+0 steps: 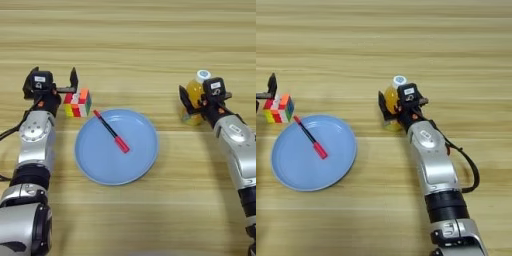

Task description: Move the objects on the table

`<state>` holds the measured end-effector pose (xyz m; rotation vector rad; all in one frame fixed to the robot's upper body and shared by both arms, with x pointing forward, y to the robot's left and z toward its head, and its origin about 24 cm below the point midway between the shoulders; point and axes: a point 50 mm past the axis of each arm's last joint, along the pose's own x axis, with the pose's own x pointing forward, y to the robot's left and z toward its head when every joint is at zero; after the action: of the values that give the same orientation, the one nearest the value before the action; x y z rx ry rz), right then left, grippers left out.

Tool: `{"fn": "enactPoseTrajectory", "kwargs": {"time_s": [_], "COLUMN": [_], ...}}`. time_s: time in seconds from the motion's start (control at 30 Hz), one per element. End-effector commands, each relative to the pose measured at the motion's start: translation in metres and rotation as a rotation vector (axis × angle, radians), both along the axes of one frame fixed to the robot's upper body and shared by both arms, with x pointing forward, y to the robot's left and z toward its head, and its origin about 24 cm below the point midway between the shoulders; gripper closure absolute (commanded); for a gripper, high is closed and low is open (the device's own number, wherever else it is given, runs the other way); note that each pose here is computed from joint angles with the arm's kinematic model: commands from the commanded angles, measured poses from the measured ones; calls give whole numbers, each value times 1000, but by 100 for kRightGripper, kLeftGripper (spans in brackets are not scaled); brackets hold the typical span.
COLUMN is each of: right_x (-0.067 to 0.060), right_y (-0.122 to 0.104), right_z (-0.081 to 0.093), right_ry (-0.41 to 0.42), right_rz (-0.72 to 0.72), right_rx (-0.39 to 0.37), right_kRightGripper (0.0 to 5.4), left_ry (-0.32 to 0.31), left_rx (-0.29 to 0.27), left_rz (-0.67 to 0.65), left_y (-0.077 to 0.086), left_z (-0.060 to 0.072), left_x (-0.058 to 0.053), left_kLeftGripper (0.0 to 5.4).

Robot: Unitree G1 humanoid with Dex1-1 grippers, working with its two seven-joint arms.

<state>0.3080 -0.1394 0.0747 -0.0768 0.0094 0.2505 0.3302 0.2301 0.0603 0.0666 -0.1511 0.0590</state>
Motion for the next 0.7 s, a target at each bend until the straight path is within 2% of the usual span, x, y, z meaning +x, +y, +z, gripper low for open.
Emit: {"fn": "enactPoseTrajectory", "kwargs": {"time_s": [0.03, 0.1, 0.3, 0.47, 0.57, 0.7], "right_x": [1, 1, 2, 2, 3, 5], "right_y": [0, 0, -7, -14, -25, -41], "right_z": [-4, -4, 5, 22, 35, 42], "right_ry": [36, 34, -14, -90, -151, -186], "right_rz": [7, 6, -30, -54, -105, -174], "right_rx": [4, 7, 31, 58, 59, 26], "right_kRightGripper": [171, 186, 189, 189, 189, 189], "left_ry": [21, 21, 21, 21, 21, 21], "left_rx": [9, 9, 9, 10, 10, 10], "left_rz": [2, 2, 1, 1, 1, 1], "left_y": [2, 2, 2, 2, 2, 2], "left_z": [-2, -2, -2, -2, -2, -2], "left_x": [0, 0, 0, 0, 0, 0], "left_kLeftGripper": [0, 0, 0, 0, 0, 0]}}
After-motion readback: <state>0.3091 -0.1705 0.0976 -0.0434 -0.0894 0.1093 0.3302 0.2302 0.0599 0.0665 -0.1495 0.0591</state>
